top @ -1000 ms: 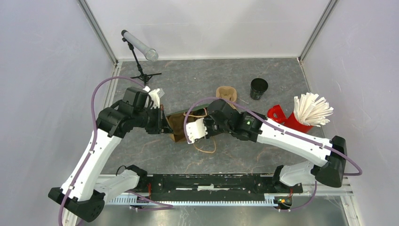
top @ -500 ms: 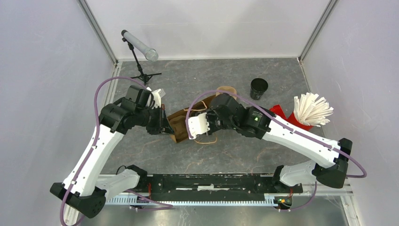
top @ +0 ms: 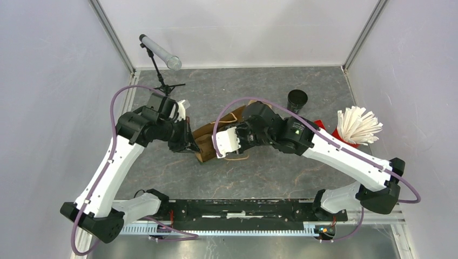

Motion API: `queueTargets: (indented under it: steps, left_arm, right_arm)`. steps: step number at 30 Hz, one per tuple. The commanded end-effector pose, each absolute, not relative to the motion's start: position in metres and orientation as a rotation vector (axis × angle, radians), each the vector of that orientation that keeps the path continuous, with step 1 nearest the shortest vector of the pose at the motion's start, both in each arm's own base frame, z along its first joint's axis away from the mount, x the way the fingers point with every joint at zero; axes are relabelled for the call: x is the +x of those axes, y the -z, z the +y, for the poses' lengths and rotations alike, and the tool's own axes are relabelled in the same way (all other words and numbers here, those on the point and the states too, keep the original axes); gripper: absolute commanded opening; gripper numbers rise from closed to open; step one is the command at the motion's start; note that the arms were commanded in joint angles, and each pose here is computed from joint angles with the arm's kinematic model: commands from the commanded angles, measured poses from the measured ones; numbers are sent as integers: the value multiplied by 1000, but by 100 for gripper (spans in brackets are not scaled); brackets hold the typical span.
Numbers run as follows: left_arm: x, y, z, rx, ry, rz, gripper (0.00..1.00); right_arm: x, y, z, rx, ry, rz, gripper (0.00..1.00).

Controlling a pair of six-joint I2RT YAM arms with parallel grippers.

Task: Pack the takeout coffee

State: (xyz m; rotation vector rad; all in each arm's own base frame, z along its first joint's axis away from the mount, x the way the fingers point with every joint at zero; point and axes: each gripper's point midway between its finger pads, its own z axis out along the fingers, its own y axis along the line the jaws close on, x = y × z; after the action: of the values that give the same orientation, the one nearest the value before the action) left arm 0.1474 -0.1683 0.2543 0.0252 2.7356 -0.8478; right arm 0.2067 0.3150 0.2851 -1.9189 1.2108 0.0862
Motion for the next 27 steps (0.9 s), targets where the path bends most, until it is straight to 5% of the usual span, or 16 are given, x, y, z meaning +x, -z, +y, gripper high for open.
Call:
queueTargets:
  steps: [1, 27]
  left_arm:
    - [149, -271, -174, -28, 904, 2743, 2]
    - [174, -263, -153, -268, 761, 2812, 3]
  right_arm:
    - [199, -307, 323, -1893, -154, 1173, 41]
    - [206, -378, 277, -1272, -205, 1293, 47]
